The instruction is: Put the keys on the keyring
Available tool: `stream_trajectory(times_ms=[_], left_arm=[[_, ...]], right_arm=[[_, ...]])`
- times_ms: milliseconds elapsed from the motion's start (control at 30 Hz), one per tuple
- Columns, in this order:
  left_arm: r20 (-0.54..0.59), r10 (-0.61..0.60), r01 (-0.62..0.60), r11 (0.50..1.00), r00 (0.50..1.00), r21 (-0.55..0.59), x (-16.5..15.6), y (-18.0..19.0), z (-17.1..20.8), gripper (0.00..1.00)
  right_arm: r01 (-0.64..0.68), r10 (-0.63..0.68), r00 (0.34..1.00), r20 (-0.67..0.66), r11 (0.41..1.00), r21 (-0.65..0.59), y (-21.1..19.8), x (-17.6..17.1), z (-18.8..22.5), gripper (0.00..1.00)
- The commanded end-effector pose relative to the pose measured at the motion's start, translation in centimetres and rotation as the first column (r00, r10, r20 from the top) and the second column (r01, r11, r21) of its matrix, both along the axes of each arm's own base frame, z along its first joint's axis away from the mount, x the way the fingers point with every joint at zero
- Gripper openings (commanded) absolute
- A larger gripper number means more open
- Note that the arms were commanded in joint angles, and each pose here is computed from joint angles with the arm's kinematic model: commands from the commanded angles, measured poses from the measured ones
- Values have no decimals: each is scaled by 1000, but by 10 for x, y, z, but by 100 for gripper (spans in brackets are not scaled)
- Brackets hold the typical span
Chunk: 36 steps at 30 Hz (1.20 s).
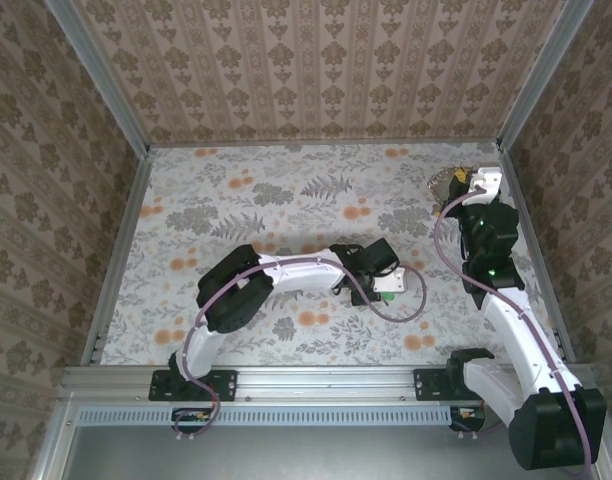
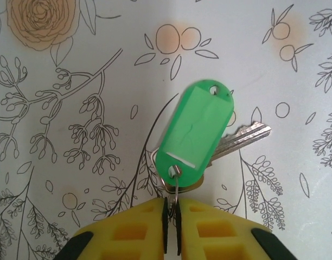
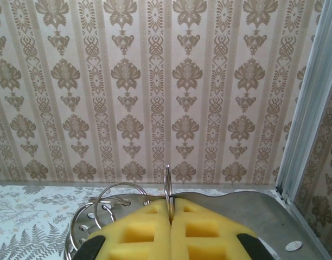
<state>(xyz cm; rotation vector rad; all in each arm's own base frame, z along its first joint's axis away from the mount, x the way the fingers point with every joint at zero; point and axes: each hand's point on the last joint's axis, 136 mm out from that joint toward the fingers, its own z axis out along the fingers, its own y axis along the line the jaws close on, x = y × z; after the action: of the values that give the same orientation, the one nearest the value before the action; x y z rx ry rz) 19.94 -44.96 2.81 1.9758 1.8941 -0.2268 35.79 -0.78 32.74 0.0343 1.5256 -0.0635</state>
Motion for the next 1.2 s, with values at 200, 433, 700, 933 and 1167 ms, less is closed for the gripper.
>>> stream_trajectory(times_ms=[200, 433, 700, 933, 1167], left_arm=[[-57, -43, 37, 994, 997, -102, -4, -7, 20, 29], [-64, -67, 60, 993, 996, -106, -5, -8, 15, 39], [-26, -91, 90, 994, 995, -60, 2, -3, 10, 25], [-9, -113, 112, 991, 994, -71, 2, -5, 14, 17], [4, -118, 118, 990, 993, -75, 6, -6, 15, 13]], right_arm=[[-28, 27, 995, 94, 1000, 11, 3, -7, 25, 0], [-34, 33, 994, 102, 999, 7, 4, -8, 27, 0], [-39, 38, 993, 112, 999, 4, 4, -10, 30, 0], [-45, 44, 992, 114, 999, 5, 6, -11, 31, 0], [-47, 46, 993, 113, 999, 4, 6, -11, 30, 0]])
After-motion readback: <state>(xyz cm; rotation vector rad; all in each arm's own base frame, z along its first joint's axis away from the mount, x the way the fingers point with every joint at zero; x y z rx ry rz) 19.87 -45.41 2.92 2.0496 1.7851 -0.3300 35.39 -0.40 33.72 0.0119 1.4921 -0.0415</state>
